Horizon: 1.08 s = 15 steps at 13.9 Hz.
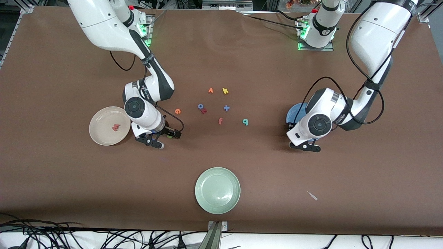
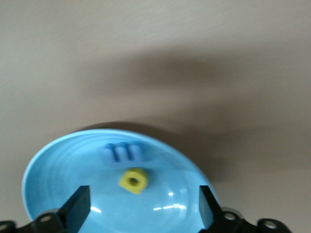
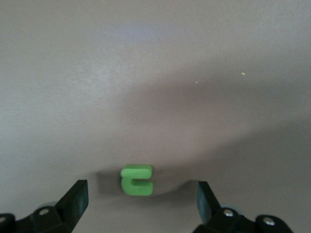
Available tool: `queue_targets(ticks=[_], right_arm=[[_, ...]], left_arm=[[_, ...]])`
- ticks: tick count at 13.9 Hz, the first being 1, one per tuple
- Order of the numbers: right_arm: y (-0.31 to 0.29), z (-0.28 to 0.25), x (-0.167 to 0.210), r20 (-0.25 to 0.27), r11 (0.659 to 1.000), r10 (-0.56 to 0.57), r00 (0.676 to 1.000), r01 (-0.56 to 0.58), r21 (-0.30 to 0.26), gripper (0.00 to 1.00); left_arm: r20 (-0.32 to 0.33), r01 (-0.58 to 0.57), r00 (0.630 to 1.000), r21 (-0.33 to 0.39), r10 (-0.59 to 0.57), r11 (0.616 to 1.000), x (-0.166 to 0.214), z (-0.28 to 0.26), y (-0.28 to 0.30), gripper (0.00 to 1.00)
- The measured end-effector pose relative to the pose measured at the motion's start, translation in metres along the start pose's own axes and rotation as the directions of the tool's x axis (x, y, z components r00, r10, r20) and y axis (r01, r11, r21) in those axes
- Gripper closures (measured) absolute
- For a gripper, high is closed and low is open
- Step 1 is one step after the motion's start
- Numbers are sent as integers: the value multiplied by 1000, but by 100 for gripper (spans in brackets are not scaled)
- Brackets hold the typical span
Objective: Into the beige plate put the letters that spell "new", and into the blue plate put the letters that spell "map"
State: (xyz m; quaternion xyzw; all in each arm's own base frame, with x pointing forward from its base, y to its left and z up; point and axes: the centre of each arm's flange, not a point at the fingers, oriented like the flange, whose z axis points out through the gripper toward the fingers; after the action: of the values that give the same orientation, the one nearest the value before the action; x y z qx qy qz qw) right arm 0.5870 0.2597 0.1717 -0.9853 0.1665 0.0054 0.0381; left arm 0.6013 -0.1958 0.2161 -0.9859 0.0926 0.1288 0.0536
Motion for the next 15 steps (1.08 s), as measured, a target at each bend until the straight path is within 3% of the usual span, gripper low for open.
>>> queue_targets(ticks=[3,6,8,12,15], right_arm=[[1,3,-1,-1,1000,-1,1000,1,1,5],[0,1,-1,-3,1000,-2,1000,2,3,31],[-1,0,-1,-4,1000,-2,1000,2,4,38],[-2,0,-2,-5,1000,-3,1000,3,6,40],[-2,-1,-1,-8,1000,-4,1000,4,9,48]], left_arm=[[-50,11,999,-50,-14,999,-12,-39,63,0],[-66,80,994,-60,-84,995,-31,-52,136,0],[-81,117,989,-78,-123,990,-40,-49,182,0],[-127,100,984,-182,-124,978,-28,-15,220,2],[-145,62,986,-138,-82,988,-26,10,227,7]])
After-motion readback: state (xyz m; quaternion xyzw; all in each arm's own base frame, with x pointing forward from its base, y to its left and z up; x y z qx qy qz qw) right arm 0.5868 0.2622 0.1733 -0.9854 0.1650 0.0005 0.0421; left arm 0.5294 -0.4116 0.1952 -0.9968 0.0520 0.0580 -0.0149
